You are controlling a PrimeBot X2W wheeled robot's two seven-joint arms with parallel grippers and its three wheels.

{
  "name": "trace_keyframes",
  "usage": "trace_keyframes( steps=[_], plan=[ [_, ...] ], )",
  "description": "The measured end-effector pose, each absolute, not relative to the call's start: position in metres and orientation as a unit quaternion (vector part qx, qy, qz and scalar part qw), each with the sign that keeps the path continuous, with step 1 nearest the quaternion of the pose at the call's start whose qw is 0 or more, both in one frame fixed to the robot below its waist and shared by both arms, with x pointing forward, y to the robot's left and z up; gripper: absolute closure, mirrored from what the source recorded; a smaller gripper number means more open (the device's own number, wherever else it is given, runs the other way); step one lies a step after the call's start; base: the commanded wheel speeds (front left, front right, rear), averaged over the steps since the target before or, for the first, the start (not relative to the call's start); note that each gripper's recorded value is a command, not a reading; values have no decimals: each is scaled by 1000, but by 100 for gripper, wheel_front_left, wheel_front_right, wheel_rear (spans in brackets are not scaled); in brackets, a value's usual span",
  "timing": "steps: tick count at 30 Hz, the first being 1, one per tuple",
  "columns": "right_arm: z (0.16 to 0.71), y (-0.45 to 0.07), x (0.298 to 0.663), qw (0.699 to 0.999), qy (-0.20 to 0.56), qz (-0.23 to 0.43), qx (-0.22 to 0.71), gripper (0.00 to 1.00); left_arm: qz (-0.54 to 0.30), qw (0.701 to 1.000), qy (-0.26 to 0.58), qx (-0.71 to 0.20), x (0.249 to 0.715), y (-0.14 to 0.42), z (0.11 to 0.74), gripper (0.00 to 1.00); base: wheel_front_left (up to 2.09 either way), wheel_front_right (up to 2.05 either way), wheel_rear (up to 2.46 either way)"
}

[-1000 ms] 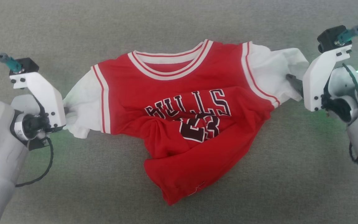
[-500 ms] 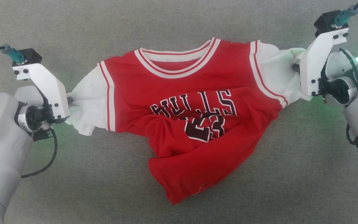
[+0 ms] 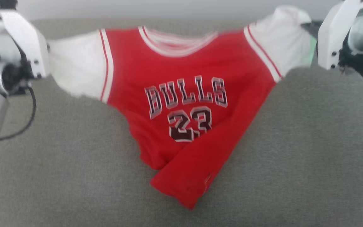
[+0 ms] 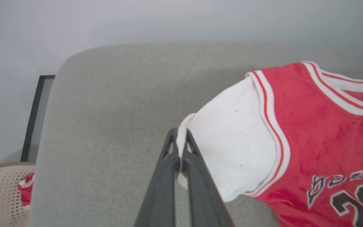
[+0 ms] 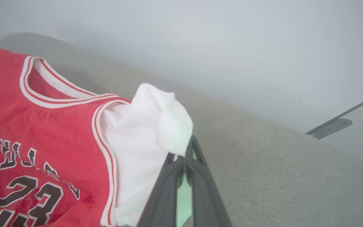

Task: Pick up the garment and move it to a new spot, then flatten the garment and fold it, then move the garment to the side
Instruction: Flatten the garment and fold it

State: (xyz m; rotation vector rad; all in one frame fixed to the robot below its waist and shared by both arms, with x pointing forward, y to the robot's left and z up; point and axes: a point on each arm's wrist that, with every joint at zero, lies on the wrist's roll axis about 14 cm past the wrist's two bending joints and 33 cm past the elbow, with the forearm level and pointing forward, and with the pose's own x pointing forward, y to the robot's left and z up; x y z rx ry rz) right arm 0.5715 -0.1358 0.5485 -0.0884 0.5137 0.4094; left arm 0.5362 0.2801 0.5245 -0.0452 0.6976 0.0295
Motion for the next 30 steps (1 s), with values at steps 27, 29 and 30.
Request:
trace_keyframes(
  steps=[27,29,30],
  plan=[
    [783,-171,515,983,-53,158,-78,100,-43,997,49,33,534,235,786,100,0,0,0],
    [785,-173,521,984,-60,151,-78,100,-46,998,41,30,540,233,788,100,0,0,0],
    [785,-175,525,984,-64,146,-79,100,-45,998,37,28,544,232,787,100,0,0,0]
  ],
)
